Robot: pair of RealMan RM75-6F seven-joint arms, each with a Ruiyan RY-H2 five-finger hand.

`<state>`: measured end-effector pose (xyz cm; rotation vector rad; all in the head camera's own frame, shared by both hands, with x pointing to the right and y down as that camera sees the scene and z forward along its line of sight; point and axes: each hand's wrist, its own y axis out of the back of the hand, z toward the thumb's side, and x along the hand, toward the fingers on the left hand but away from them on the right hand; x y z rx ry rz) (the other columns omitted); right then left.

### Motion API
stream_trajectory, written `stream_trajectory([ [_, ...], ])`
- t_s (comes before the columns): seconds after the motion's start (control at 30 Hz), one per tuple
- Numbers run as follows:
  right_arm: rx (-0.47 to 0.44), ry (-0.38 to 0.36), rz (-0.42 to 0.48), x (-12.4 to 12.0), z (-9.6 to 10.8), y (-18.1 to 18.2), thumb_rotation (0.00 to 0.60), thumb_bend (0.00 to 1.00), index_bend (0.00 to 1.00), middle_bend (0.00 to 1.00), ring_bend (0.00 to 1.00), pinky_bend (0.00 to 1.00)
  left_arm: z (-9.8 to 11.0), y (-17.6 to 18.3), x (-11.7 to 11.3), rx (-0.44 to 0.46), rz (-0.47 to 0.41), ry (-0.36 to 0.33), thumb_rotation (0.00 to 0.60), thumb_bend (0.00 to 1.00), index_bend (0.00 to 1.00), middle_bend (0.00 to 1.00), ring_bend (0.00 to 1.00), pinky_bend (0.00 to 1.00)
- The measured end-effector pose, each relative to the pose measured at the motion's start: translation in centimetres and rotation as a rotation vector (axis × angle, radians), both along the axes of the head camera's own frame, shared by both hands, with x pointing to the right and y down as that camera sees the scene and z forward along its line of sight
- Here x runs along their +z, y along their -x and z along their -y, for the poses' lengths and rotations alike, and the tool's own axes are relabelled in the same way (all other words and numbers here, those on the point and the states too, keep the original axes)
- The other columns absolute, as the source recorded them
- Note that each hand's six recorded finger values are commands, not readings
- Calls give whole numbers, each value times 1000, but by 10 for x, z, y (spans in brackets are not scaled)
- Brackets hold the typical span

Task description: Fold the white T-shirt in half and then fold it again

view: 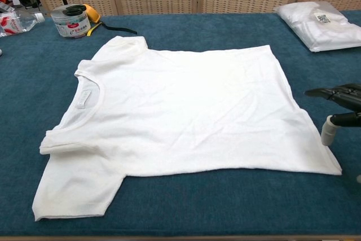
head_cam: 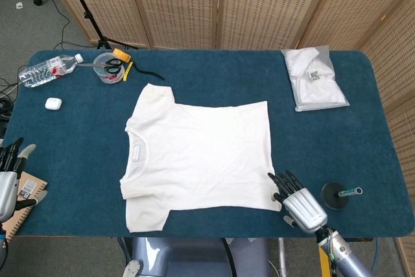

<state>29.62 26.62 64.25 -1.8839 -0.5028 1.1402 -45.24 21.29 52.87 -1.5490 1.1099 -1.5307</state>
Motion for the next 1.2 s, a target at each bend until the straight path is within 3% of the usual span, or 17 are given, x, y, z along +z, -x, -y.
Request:
stream_trajectory([
  [0.33, 6, 28, -40, 24, 3, 6, 600, 240, 406, 0, 0, 0, 1, 2, 2, -8, 7, 3, 600, 0, 0, 0, 0, 0],
  [0.73, -9, 39, -51, 29, 0, 10, 600, 260, 417, 0, 0, 0, 1, 2, 3, -9, 10, 7, 600, 0, 0, 0, 0, 0],
  [0.9, -18, 44, -58, 32, -2, 10, 600, 351, 433, 0, 0, 0, 1, 2, 3, -12, 9, 6, 600, 0, 0, 0, 0, 0],
  [1.2, -33, 41, -60, 36, -3, 12, 600, 414, 494, 0, 0, 0, 0, 1, 5, -7, 13, 9, 600, 0, 0, 0, 0, 0],
])
